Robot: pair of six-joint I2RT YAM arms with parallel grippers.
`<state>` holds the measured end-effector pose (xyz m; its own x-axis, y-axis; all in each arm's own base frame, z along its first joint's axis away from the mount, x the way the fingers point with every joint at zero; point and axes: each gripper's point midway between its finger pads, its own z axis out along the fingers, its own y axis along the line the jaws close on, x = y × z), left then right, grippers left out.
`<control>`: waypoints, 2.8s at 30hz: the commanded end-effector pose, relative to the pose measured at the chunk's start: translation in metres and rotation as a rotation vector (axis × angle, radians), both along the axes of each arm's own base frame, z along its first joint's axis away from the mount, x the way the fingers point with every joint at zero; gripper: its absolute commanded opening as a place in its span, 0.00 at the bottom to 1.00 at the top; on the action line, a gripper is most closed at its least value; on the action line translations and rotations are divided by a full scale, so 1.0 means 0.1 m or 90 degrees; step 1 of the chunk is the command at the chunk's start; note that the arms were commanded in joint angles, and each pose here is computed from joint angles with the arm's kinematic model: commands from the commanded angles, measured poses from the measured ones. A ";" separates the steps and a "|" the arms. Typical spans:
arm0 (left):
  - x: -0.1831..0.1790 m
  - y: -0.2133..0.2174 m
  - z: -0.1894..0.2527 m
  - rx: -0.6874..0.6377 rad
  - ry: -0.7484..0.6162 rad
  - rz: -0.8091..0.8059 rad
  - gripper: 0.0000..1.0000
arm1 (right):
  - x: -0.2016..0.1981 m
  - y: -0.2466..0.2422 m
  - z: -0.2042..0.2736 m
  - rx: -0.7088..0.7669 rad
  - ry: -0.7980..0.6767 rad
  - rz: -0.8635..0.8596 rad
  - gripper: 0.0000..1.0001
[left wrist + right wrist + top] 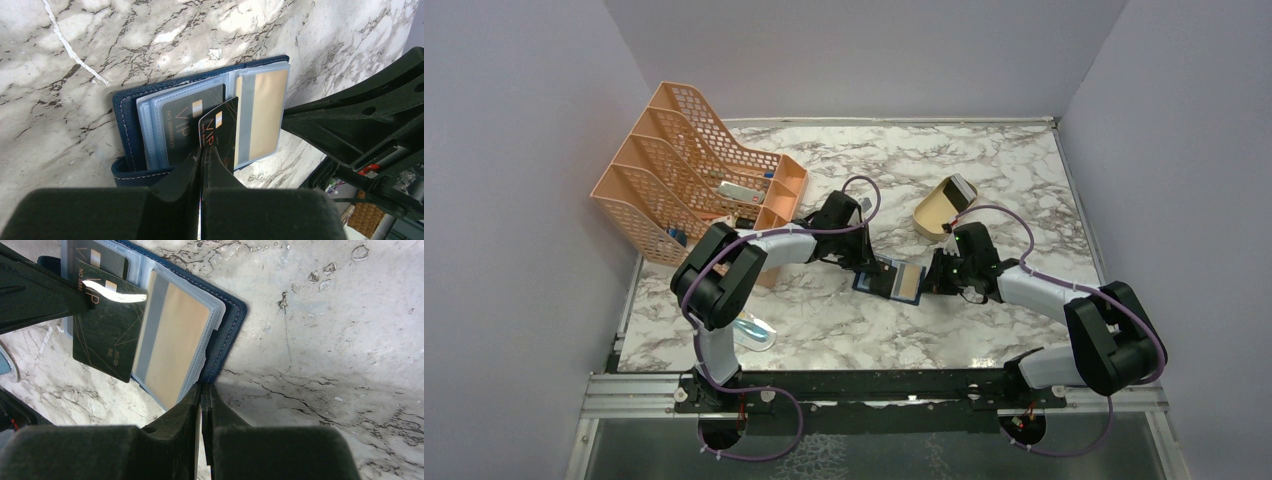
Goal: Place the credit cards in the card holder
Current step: Insert the credit card into the card holder.
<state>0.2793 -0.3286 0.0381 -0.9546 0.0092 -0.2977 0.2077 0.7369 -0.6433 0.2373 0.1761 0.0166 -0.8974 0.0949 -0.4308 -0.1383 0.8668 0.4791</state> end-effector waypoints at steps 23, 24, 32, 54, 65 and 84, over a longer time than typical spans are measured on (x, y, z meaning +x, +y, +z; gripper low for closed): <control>-0.01 -0.08 -0.13 -0.034 -0.005 -0.015 0.00 | -0.06 -0.06 -0.06 -0.031 0.017 0.004 0.07; -0.02 -0.07 -0.14 -0.033 -0.004 -0.015 0.00 | -0.06 -0.06 -0.07 -0.031 0.017 0.005 0.07; -0.13 0.00 -0.14 -0.030 0.016 0.004 0.00 | 0.06 -0.06 0.12 -0.040 0.002 -0.008 0.16; -0.30 -0.09 0.04 -0.018 0.024 0.034 0.00 | -0.02 -0.05 0.19 -0.025 0.032 -0.038 0.28; -0.13 -0.10 0.24 -0.001 -0.017 0.001 0.00 | 0.00 -0.20 -0.13 -0.097 0.056 -0.039 0.24; -0.12 -0.20 0.52 -0.089 -0.008 -0.047 0.00 | 0.08 -0.20 -0.14 -0.109 0.027 -0.017 0.19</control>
<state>0.2647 -0.3365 0.0626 -0.9611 0.0131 -0.2761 0.2088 0.6888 -0.6942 0.2492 0.1713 0.0182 -0.9134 0.0724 -0.4005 -0.1064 0.9074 0.4066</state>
